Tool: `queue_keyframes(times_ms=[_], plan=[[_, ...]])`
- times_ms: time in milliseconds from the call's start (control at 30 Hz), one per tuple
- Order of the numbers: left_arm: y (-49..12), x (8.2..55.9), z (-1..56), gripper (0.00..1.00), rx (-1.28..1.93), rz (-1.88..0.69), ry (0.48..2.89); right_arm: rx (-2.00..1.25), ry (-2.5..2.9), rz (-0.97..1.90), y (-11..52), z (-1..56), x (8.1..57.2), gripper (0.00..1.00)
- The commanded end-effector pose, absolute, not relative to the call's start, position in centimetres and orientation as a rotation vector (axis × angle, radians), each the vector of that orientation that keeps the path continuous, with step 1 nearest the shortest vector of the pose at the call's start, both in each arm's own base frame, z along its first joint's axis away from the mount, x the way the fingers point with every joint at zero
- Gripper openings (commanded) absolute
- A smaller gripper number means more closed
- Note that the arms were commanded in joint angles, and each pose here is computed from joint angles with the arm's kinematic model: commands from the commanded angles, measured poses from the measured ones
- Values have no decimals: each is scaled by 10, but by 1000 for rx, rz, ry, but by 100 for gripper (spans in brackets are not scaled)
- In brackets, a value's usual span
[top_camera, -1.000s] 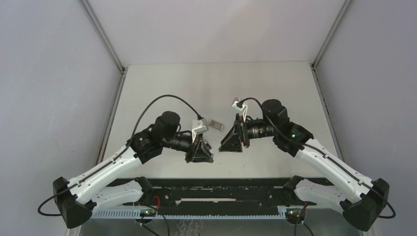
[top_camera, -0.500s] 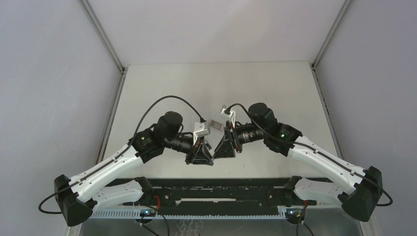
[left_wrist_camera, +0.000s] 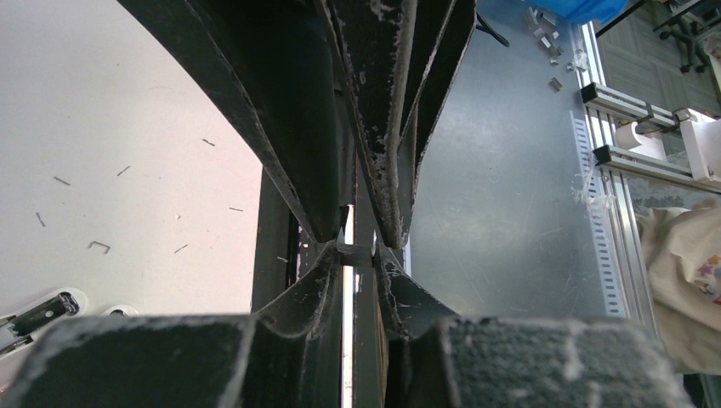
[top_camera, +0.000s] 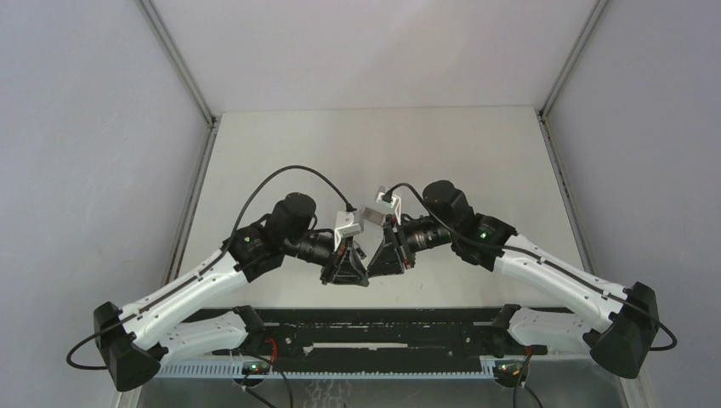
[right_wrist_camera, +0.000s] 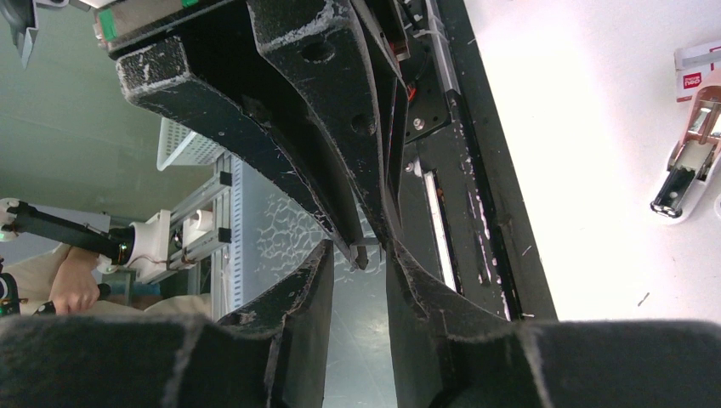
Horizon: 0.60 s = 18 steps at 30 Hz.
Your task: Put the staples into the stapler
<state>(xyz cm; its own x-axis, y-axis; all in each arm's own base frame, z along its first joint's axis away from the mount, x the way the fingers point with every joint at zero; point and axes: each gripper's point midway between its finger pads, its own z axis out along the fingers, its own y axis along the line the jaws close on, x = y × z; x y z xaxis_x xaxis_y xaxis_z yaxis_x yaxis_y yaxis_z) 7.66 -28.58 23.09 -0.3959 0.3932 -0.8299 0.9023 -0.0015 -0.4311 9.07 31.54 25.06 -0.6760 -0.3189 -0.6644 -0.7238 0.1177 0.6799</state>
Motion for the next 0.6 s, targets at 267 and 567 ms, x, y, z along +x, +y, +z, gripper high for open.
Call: queue_keyframes(times_ms=[267,567], plan=[[-290,75,258,0,1366,-1399,1686,-1059,1984,1573,321,259,89,22],[-290,76,257,0,1367,-1400,1689,-1068,1987,1575,322,258,87,21]])
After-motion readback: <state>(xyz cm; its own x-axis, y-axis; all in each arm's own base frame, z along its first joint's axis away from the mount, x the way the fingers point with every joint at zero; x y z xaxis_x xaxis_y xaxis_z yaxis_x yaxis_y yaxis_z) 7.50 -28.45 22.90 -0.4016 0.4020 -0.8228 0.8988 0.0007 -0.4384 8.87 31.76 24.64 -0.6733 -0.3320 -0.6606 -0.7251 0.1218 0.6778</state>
